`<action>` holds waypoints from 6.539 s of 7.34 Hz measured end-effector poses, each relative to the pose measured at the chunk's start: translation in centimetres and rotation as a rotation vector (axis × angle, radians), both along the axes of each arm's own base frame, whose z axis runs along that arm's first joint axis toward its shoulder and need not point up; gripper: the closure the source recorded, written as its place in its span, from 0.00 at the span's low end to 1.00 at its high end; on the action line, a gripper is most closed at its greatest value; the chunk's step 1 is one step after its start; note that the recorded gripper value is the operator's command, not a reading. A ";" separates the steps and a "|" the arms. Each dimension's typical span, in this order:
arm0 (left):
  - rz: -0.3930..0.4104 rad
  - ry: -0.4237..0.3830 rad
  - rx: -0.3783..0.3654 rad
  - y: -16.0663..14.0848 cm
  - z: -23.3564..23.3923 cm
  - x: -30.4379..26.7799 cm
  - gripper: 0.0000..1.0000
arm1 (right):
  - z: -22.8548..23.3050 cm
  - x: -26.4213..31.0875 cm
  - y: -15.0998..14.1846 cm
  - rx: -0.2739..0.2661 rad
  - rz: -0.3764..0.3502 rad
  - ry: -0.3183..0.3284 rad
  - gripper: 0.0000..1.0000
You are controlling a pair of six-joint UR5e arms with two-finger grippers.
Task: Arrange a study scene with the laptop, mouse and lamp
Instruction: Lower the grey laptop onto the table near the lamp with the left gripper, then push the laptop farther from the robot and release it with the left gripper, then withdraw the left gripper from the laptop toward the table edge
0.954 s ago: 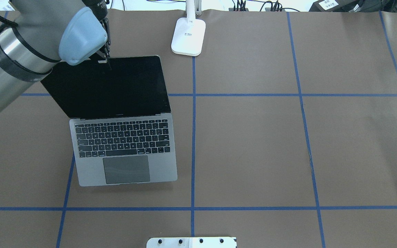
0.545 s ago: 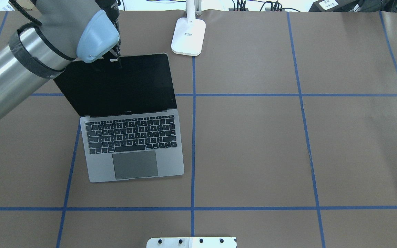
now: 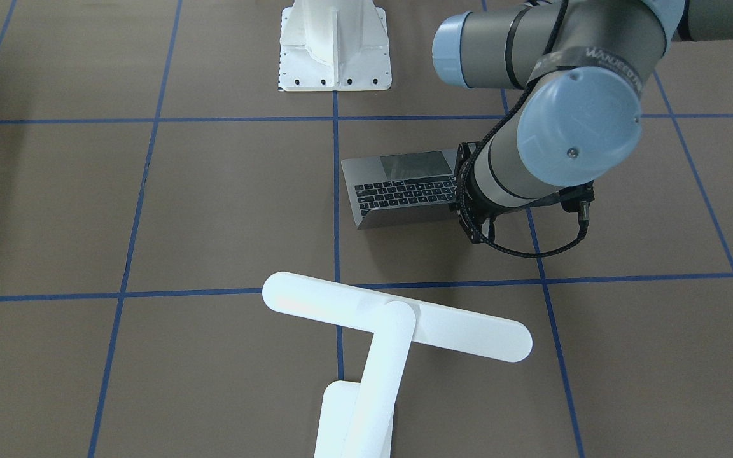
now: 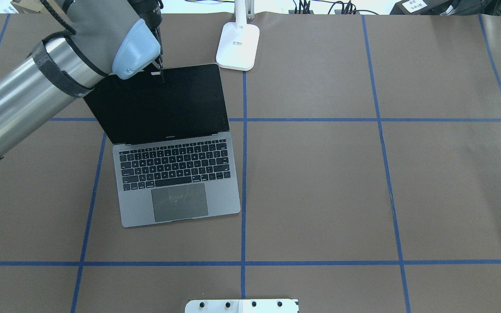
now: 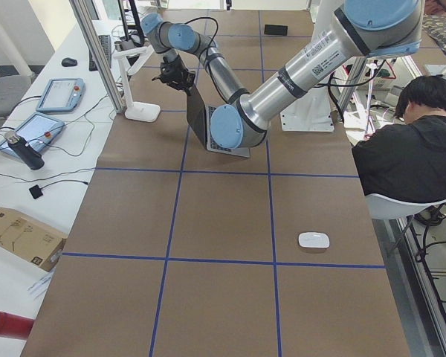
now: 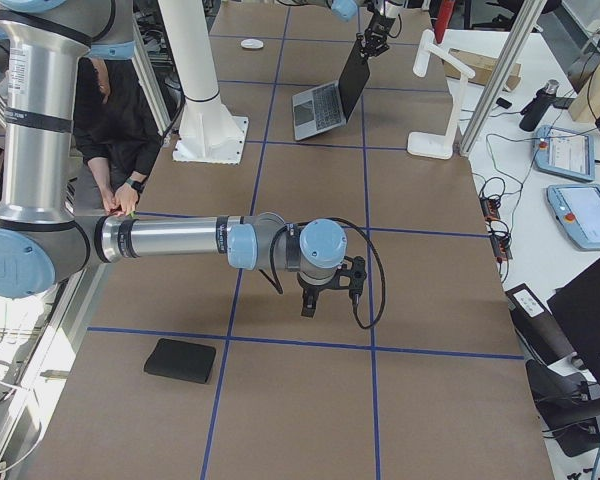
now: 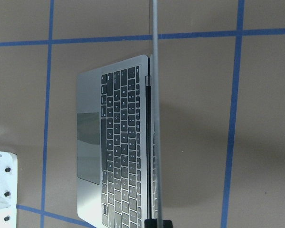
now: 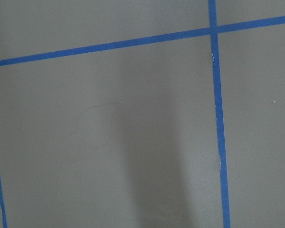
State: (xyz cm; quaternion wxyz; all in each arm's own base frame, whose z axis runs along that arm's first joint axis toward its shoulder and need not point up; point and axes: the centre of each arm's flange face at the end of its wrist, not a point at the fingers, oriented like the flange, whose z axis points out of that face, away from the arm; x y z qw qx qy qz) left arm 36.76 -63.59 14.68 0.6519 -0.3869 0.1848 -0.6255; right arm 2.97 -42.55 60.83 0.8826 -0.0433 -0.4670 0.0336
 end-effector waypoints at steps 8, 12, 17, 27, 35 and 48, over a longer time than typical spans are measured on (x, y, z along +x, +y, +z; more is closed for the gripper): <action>0.025 -0.036 0.108 -0.5 1.1 6.0 1.00 | 0.4 -0.1 -0.6 -0.006 0.001 -0.006 0.00; 0.037 -0.026 0.135 -0.1 0.4 6.7 1.00 | 0.4 -0.1 -0.7 -0.005 0.001 -0.005 0.00; 0.038 -0.023 0.158 -0.1 1.3 7.1 0.00 | 0.0 -0.1 -1.1 -0.001 0.001 -0.005 0.00; 0.369 0.031 0.804 9.9 8.7 -7.2 0.00 | 4.0 0.4 3.6 0.014 -0.067 0.018 0.00; 0.841 0.112 1.205 13.4 13.3 -10.1 0.00 | 16.8 -0.6 17.8 0.199 -0.396 -0.204 0.00; 0.849 0.119 1.231 13.7 12.6 -10.0 0.00 | 22.3 -2.8 17.0 0.196 -0.528 -0.241 0.00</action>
